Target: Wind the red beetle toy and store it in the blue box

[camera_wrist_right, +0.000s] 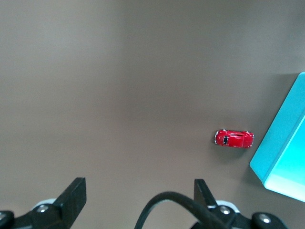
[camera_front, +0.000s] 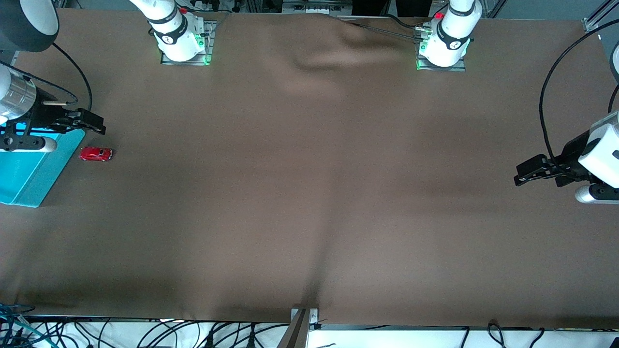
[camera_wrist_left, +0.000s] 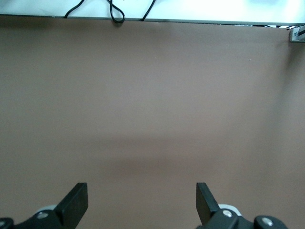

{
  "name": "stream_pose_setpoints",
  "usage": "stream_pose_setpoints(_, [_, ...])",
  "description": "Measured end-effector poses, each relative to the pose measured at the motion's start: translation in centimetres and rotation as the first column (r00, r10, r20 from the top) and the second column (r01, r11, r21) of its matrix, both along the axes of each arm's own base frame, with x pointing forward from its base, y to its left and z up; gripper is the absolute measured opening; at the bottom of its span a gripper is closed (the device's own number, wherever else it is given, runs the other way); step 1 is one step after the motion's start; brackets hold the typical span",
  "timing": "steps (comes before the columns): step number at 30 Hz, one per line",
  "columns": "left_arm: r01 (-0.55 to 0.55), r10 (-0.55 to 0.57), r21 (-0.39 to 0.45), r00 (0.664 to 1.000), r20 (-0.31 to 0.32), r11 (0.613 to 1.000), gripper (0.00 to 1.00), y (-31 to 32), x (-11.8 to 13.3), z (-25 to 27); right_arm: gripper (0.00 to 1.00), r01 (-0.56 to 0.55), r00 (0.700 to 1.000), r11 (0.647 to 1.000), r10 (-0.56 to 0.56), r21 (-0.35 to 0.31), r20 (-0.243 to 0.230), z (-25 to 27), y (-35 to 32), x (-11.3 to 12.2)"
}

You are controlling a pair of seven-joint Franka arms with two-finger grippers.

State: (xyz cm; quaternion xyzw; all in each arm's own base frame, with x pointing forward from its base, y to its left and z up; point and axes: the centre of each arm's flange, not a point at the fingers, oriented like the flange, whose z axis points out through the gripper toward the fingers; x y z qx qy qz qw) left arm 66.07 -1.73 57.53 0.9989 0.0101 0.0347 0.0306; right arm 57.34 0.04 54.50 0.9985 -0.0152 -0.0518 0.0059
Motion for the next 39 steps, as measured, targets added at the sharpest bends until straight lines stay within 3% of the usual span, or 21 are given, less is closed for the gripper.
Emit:
stream_pose_setpoints(5, [0.0,0.0,0.0,1.0,0.0,1.0,1.0,0.0,0.0,0.0,1.0,0.038,0.999,0.999,-0.038,-0.003,-0.002,-0.1,-1.4,0.0])
stream_pose_setpoints(11, [0.0,0.0,0.0,1.0,0.001,1.0,1.0,0.0,0.0,0.0,1.0,0.164,0.986,0.986,-0.164,-0.015,-0.014,-0.6,-4.5,-0.2])
stream_pose_setpoints(19, [-0.001,0.001,0.001,1.0,0.007,1.0,1.0,0.0,-0.2,0.4,1.0,0.32,0.946,0.947,-0.322,-0.041,-0.05,-2.5,-7.5,-0.4])
stream_pose_setpoints(28, [-0.002,0.002,0.003,0.999,0.039,1.0,1.0,0.1,-1.1,2.8,1.0,0.389,0.916,0.919,-0.393,-0.063,-0.081,-4.7,-8.8,-0.3])
stream_pose_setpoints(39, [-0.002,0.002,0.003,0.999,0.036,1.0,1.0,0.1,-1.2,2.8,1.0,0.505,0.857,0.858,-0.511,-0.088,-0.065,-8.2,-10.8,-0.2])
